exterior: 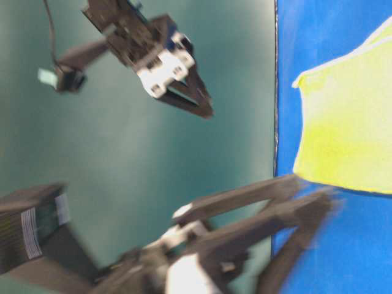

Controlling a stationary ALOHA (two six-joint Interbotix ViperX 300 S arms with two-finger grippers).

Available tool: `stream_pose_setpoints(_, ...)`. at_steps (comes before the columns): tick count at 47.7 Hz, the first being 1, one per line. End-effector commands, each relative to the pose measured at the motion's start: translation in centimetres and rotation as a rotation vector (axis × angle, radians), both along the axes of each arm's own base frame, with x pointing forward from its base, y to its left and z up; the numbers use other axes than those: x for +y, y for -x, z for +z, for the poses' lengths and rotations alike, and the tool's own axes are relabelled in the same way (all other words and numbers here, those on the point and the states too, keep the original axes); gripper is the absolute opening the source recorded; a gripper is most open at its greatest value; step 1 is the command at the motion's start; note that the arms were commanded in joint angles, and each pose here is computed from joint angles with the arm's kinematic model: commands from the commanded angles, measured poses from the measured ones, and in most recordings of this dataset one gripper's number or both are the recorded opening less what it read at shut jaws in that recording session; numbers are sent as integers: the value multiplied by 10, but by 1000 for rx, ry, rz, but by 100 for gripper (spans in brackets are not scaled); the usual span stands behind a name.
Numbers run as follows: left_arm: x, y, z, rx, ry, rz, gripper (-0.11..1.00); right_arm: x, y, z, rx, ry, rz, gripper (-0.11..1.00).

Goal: Fold the yellow towel.
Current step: 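Lay the strip down vertically and open both grippers, withdrawing, then move both grippers to the strip's far end and grasp its corners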

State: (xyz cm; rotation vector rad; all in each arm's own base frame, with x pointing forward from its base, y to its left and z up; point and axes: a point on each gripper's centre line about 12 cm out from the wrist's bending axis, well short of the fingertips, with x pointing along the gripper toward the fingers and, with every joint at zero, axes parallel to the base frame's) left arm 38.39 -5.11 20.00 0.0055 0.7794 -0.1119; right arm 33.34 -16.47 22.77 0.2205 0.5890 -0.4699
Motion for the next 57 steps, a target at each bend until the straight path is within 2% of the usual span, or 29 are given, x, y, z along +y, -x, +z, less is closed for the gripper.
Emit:
stream_pose_setpoints(1, 12, 9, 32, -87, 8, 26, 74, 10, 13, 24, -70, 36, 10, 61)
stream_pose_setpoints(6, 27, 23, 50, -166, 4, 55, 74, 21, 29, 30, -118, 60, 20, 61)
stream_pose_setpoints(11, 43, 39, 64, -289, -12, 86, 74, 33, 49, 36, -179, 88, 28, 60)
stream_pose_setpoints(19, 62, 65, 68, -435, -44, 129, 74, 48, 79, 38, -245, 120, 30, 60)
stream_pose_setpoints(28, 74, 87, 56, -518, -58, 172, 73, 61, 107, 24, -307, 140, 26, 60)
stream_pose_setpoints(34, 77, 88, 52, -542, -60, 183, 73, 62, 110, 25, -333, 146, 23, 60)
stream_pose_setpoints(57, 80, 83, 53, -540, -64, 191, 73, 59, 102, 23, -317, 133, 21, 60)
